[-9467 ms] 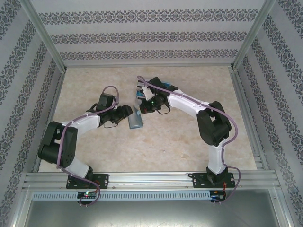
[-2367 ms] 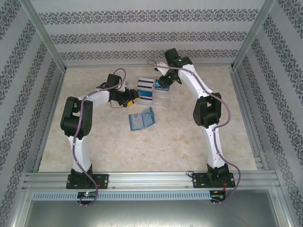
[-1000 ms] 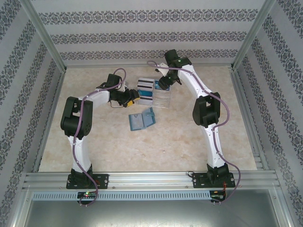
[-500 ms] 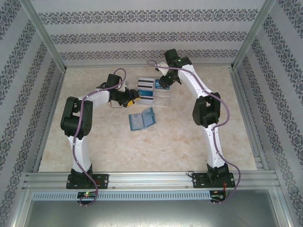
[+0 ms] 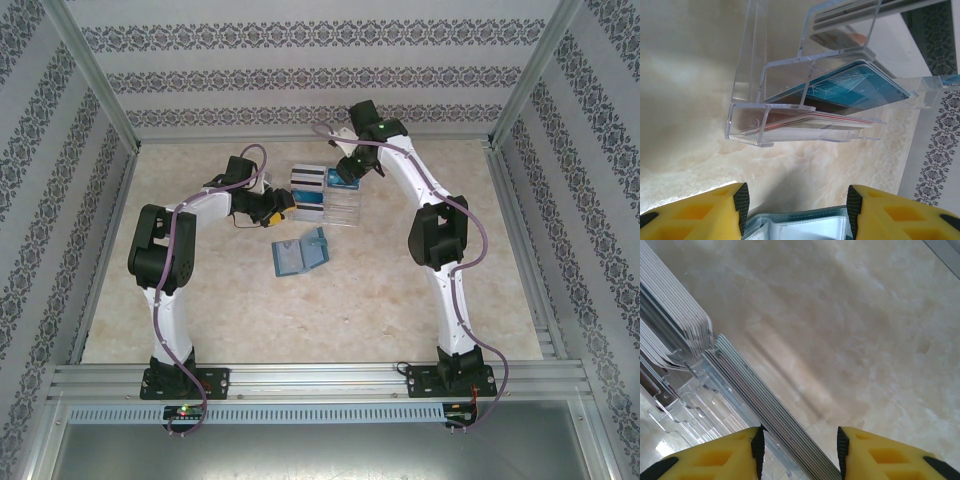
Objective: Put the credit cards into the card holder
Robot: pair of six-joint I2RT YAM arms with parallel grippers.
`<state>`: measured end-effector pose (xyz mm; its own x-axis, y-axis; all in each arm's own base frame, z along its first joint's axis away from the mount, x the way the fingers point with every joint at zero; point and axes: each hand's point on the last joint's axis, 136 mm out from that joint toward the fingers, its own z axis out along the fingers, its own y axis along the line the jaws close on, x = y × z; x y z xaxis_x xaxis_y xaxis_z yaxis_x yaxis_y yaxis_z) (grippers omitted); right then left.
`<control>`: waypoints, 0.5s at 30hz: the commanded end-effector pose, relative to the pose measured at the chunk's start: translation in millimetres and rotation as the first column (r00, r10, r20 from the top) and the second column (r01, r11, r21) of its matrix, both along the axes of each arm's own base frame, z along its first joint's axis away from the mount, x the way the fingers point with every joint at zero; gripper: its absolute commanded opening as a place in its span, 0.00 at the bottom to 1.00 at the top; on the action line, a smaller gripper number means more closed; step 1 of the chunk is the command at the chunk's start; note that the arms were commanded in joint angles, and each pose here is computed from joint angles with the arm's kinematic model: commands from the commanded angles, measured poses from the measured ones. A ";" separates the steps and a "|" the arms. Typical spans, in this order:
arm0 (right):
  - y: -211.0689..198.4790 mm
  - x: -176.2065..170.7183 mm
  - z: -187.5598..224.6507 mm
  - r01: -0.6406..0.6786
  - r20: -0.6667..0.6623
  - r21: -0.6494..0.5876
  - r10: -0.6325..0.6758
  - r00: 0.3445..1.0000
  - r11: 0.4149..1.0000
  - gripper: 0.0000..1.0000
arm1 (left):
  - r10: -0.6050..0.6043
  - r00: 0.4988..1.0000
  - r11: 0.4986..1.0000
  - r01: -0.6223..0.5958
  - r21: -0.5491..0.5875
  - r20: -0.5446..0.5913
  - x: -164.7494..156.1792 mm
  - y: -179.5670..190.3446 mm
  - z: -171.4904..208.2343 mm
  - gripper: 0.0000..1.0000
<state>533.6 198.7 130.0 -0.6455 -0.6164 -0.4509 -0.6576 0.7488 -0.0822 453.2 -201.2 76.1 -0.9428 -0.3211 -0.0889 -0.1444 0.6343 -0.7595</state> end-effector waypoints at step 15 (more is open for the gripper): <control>9.1 -5.7 -13.6 -0.022 -0.042 0.000 0.022 0.999 1.000 0.59 | -0.025 1.000 1.000 0.025 -0.016 0.006 -2.7 -9.5 3.4 0.56</control>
<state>531.6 201.6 126.2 -0.6460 -0.6182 -0.4477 -0.6660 0.7431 -0.0652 452.8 -202.2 76.1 -0.9437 -0.3187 -0.0889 -0.1426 0.6342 -0.7599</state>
